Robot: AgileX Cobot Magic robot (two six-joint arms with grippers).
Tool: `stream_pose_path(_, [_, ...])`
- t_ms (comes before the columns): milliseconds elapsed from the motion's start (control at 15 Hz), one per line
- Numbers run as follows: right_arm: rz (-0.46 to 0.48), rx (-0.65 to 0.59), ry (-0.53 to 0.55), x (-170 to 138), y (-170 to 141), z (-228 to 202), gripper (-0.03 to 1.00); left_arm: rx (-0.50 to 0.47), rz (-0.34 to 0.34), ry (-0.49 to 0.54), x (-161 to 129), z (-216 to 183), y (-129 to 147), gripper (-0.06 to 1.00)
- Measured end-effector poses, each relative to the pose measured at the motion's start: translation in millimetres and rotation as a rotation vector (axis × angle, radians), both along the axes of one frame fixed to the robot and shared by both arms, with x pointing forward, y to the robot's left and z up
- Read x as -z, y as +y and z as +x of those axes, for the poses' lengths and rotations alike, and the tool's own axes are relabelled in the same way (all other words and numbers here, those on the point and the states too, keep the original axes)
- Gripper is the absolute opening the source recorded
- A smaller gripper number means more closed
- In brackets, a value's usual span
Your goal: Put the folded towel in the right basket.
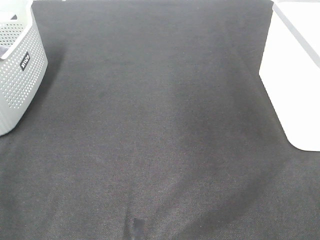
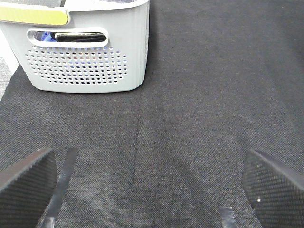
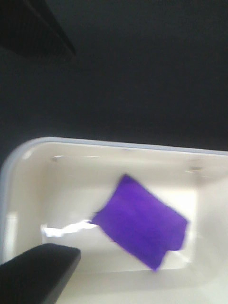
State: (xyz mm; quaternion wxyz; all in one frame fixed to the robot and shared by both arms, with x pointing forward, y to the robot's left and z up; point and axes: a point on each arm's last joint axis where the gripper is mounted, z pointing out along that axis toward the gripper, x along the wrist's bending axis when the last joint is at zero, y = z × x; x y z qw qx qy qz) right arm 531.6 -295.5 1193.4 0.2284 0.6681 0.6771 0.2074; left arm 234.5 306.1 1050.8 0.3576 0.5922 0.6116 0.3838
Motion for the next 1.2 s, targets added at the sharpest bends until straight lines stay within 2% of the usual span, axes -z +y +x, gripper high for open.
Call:
stream_pose_path(133, [0.0,-0.001,-0.02,12,-2,-73,0.98,0.0,0.0,0.0,0,0,0,0.99])
stream_pose_path(333, [0.016,0.004,-0.011,61,-3,-180,0.98,0.0,0.0,0.0,0,0,0,0.99])
stream_pose_path(467, [0.02,0.004,-0.133,98,-5,-256,0.98,0.0,0.0,0.0,0,0,0,0.99])
stream_pose_path(533, [0.021,0.003,-0.174,105,-5,-268,0.98,0.0,0.0,0.0,0,0,0,0.99])
stream_pose_path(600, [0.031,-0.001,-0.292,120,-5,-296,0.98,0.0,0.0,0.0,0,0,0,0.99])
stream_pose_path(733, [0.022,-0.018,-0.388,132,-5,-314,0.98,0.0,0.0,0.0,0,0,0,0.99])
stream_pose_path(1000, [0.034,-0.058,-0.382,154,-1,-298,0.98,0.0,0.0,0.0,0,0,0,0.99])
stream_pose_path(1200, [0.047,-0.066,-0.377,156,0,-297,0.98,0.0,0.0,0.0,0,0,0,0.99])
